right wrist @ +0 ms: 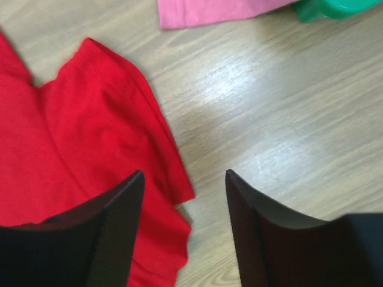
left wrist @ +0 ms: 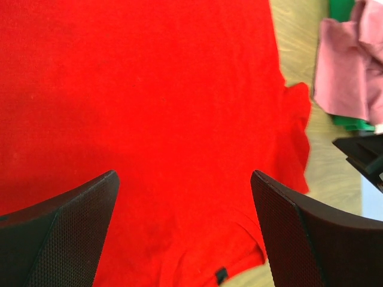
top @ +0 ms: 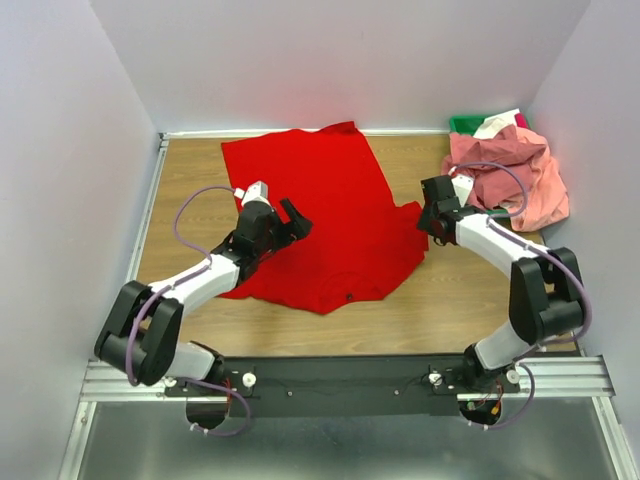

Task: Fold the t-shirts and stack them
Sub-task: Flatten the tshirt out

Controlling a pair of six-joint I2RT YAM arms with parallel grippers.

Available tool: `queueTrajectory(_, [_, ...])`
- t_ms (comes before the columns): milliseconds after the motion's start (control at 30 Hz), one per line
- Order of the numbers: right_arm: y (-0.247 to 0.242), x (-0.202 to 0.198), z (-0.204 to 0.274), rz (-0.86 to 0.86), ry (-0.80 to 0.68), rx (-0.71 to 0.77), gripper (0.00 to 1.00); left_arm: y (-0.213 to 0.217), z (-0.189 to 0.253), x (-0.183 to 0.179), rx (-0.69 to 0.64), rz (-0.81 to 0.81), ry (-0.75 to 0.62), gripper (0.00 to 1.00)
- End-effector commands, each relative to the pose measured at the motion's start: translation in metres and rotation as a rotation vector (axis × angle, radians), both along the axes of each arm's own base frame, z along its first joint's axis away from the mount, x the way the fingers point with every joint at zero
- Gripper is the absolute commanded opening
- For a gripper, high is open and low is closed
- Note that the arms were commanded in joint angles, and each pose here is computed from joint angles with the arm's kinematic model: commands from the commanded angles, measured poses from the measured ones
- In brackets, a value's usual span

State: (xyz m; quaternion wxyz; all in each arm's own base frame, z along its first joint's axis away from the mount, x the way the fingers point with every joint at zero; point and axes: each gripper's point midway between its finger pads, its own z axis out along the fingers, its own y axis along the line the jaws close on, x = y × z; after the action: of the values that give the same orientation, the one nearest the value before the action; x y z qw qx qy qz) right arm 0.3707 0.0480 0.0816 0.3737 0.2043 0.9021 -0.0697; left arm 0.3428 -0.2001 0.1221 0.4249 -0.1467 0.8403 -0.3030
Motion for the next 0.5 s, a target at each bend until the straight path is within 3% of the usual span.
queueTrajectory(0, [-0.008, 0.004, -0.019, -0.020, 0.070, -0.044, 0.57, -0.008, -0.004, 0.010, 0.030, -0.029, -0.020, 0.99])
queueTrajectory(67, [-0.002, 0.006, -0.030, 0.005, 0.105, -0.018, 0.57, -0.007, -0.010, 0.011, 0.040, -0.023, -0.008, 0.99])
queueTrajectory(267, [0.009, 0.004, -0.062, 0.048, 0.201, 0.027, 0.42, -0.004, -0.035, 0.004, 0.064, -0.028, 0.054, 0.99])
queueTrajectory(467, [-0.021, 0.000, -0.074, -0.030, 0.234, -0.025, 0.13, -0.005, -0.053, -0.009, 0.066, -0.055, 0.105, 0.99])
